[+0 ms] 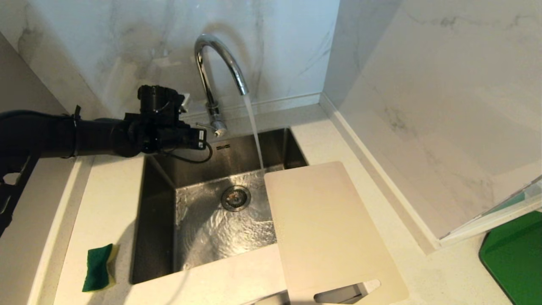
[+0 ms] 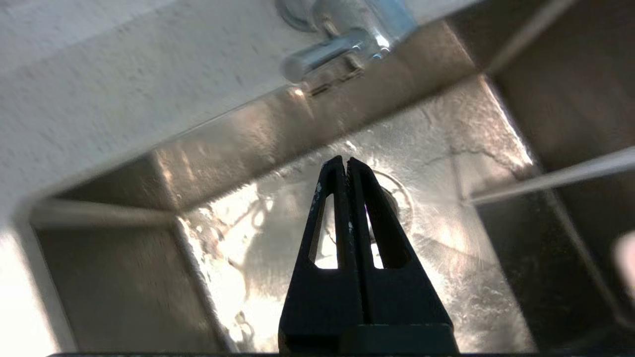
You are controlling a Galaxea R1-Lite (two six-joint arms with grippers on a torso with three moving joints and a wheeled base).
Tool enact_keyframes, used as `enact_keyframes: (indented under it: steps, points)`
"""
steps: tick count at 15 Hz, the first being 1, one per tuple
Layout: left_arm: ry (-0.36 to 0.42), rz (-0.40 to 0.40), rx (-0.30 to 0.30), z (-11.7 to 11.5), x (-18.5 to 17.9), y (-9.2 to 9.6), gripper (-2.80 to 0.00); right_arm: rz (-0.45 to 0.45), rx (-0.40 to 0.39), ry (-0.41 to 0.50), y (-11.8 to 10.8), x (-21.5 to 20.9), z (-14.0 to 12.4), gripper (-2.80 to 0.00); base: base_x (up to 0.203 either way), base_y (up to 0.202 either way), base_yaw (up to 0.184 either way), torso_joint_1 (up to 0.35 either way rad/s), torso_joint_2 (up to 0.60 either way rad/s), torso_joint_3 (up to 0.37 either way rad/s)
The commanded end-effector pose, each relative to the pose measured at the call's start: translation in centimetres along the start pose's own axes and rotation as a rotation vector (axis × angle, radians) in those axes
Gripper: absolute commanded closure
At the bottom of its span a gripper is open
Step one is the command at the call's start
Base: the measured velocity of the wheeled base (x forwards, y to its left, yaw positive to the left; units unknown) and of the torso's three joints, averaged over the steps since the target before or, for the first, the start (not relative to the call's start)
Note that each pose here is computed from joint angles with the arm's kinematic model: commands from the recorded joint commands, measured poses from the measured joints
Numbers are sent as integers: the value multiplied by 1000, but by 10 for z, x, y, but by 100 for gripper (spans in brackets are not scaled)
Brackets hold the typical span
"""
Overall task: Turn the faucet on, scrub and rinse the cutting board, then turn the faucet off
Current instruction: Turn off the tap
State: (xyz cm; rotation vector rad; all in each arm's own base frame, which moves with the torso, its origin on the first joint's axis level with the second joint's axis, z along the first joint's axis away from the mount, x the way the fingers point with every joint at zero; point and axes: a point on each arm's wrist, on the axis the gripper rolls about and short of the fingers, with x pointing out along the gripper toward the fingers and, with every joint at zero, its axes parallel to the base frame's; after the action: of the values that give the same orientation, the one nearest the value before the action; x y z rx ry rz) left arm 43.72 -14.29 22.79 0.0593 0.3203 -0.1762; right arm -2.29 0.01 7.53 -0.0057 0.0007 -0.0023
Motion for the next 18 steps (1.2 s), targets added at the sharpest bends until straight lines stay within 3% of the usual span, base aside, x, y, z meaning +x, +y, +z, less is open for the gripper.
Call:
enact_keyframes:
  steps: [1, 18]
  points:
    - [-21, -4, -25, 10, -6, -2, 0, 1, 0, 1, 0, 0, 0, 0, 0, 0, 0, 0, 0, 0]
    - [-101, 36, -44, 4, 22, 1, 0, 1, -2, 1, 0, 0, 0, 0, 0, 0, 0, 0, 0, 0]
